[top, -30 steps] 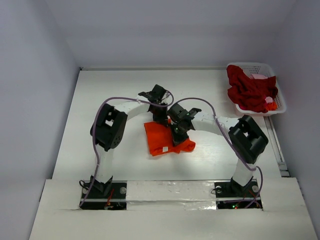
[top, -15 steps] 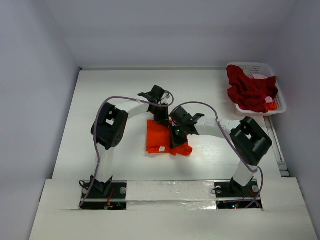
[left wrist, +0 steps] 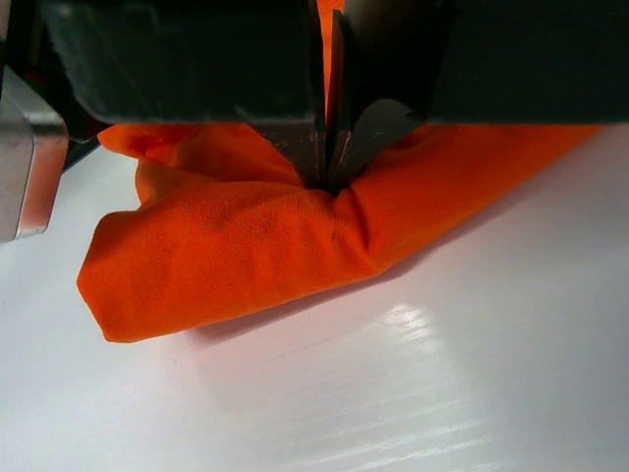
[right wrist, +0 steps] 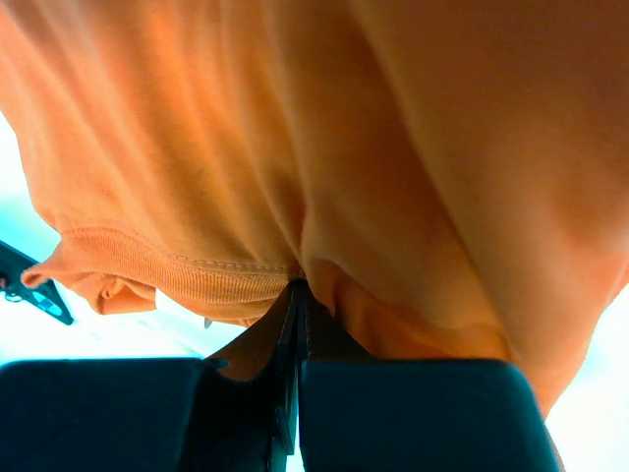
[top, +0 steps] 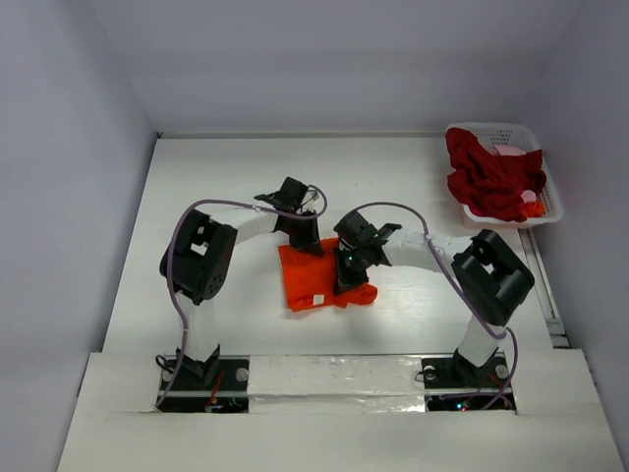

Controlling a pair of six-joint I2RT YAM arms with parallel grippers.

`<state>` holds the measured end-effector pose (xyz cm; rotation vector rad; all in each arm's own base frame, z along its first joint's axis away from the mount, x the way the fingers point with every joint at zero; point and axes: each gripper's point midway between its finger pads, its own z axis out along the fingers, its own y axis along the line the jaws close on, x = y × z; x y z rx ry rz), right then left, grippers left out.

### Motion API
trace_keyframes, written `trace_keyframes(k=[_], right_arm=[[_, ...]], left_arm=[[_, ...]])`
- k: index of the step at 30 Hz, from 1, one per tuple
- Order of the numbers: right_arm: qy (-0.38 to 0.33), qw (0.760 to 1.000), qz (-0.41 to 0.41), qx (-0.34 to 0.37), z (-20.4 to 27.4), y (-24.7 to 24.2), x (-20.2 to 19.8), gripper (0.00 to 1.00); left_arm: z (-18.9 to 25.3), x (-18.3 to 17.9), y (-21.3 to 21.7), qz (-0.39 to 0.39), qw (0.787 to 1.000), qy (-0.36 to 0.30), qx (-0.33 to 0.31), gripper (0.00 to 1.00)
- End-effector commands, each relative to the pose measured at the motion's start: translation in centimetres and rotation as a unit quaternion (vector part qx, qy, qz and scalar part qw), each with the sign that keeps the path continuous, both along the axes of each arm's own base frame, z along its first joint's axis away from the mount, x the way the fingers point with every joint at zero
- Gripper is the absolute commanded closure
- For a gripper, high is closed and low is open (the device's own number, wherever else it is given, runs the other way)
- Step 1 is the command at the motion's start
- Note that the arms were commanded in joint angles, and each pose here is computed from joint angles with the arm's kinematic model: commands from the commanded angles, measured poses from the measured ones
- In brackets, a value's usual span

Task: Fold and stack the t-shirts
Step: Smooth out wrinkles on the folded tshirt

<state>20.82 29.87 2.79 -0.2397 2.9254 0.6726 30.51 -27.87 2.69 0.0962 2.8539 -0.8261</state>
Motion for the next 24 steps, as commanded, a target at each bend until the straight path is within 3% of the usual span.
trace_keyframes(k=[1, 13, 24], right_arm=[[0.038, 0.998, -0.027, -0.052, -2.5, -2.9, -1.0, 1.00], [0.039, 0.989, -0.126, -0.072, -3.3, -6.9, 4.4, 1.00], [0.010, 0.986, -0.148, -0.079, -1.3, -8.1, 11.2, 1.00]], left_arm=[[-4.4, -4.0, 4.7, 0.008, 0.992, 0.066, 0.103, 1.00], [-5.0, -6.8, 5.8, 0.021, 0.992, 0.084, 0.096, 1.00], [-5.0, -9.4, 6.0, 0.021, 0.991, 0.094, 0.092, 1.00]])
